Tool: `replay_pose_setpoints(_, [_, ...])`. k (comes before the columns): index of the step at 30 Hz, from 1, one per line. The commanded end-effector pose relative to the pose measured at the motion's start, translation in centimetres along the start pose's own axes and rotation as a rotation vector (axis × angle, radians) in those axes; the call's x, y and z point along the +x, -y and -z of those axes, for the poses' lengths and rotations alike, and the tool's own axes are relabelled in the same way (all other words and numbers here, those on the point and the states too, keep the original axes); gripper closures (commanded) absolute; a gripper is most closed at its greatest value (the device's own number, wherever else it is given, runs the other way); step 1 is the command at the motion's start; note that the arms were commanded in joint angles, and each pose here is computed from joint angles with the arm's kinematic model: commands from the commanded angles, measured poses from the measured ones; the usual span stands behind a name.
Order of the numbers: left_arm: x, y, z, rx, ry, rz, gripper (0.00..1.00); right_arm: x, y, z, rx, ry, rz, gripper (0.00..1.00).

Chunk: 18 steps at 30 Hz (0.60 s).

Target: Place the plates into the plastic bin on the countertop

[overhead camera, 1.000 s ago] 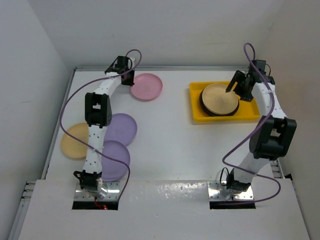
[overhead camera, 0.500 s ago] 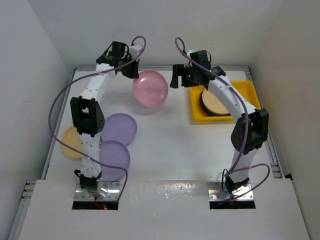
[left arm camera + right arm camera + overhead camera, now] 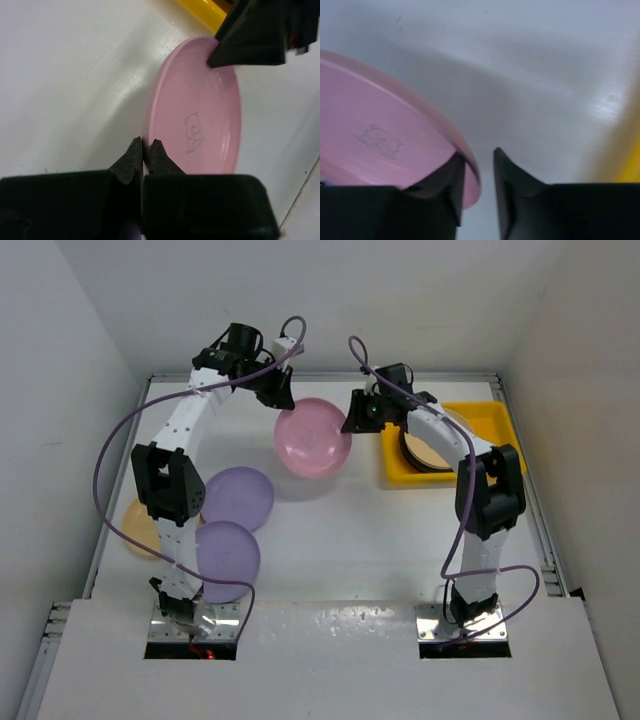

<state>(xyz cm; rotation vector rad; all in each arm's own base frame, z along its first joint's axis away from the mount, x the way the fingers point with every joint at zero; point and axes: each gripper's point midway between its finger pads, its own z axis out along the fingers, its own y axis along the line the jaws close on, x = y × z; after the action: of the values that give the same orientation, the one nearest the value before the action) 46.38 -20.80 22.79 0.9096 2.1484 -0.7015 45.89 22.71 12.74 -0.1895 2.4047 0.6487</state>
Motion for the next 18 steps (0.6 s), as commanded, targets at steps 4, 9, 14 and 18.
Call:
replay_pose_setpoints(4, [-1.3,2.4,0.5,0.116,0.055,-0.033,1.0,-1.2,-2.2,0.8,-0.126,0.12,-0.077,1.0])
replay_pose_setpoints(9, [0.0,1.1,0.5,0.041,0.004,-0.052,0.48,-2.4,0.5,3.5,-0.074,0.214,-0.175,1.0])
replay_pose_setpoints(14, [1.2,-0.5,0.8,-0.053,-0.049,-0.063,0.11,-2.1,5.8,7.0,0.016,0.268,-0.293,1.0])
replay_pose_setpoints(18, [2.2,-1.5,1.4,-0.116,-0.098,-0.087,0.09,-0.6,10.1,10.0,0.117,0.294,-0.389,1.0])
